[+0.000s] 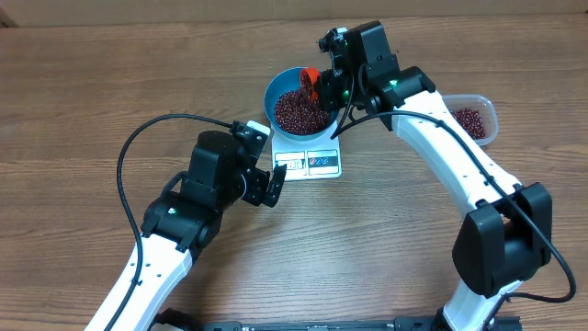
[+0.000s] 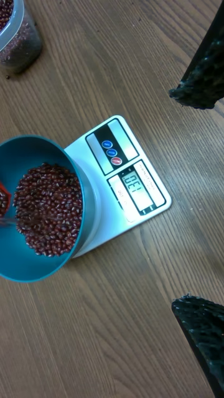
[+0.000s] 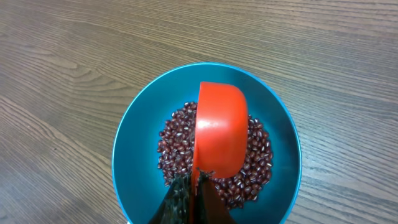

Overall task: Scoop item into bowl and weigh 150g on scale
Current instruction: 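Tip the scoop to pour beans into the teal bowl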

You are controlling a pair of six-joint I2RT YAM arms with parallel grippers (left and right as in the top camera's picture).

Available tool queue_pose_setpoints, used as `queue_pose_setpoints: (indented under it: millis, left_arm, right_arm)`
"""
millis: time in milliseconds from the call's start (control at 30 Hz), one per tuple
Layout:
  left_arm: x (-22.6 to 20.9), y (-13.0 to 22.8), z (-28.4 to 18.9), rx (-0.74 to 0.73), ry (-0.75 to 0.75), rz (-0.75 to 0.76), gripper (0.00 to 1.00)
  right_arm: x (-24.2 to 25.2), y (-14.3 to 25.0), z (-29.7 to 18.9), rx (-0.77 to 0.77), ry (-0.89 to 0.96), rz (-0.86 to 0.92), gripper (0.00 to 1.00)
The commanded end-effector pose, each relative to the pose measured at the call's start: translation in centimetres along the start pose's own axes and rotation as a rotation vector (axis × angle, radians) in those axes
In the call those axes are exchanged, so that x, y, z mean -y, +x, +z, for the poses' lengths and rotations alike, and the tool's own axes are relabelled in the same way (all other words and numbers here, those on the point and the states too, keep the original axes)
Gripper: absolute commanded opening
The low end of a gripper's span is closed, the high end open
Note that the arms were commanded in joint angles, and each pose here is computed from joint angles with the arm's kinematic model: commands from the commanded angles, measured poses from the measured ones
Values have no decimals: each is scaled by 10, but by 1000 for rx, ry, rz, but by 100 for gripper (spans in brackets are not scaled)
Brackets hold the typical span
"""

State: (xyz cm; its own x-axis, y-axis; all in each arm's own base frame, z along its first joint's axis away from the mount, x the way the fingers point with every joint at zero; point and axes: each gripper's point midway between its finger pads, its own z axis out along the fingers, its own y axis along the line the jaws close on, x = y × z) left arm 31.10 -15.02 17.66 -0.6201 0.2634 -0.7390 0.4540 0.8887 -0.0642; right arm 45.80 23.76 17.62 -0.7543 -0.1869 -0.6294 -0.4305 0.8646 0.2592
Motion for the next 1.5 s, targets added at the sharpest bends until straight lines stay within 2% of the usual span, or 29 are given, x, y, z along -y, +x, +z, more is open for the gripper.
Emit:
queue_pose_setpoints:
  millis: [0, 1233, 1467]
  left_arm:
    - [0, 3, 3, -11, 4, -14, 100]
    - [0, 3, 3, -11, 4, -14, 100]
    - [0, 3, 3, -11, 4, -14, 99]
  right_arm:
    - [-4, -23, -22, 75, 18, -30, 4]
    - [-2, -18, -22, 54, 22, -26, 4]
    - [-6, -19, -28, 44, -115, 47, 4]
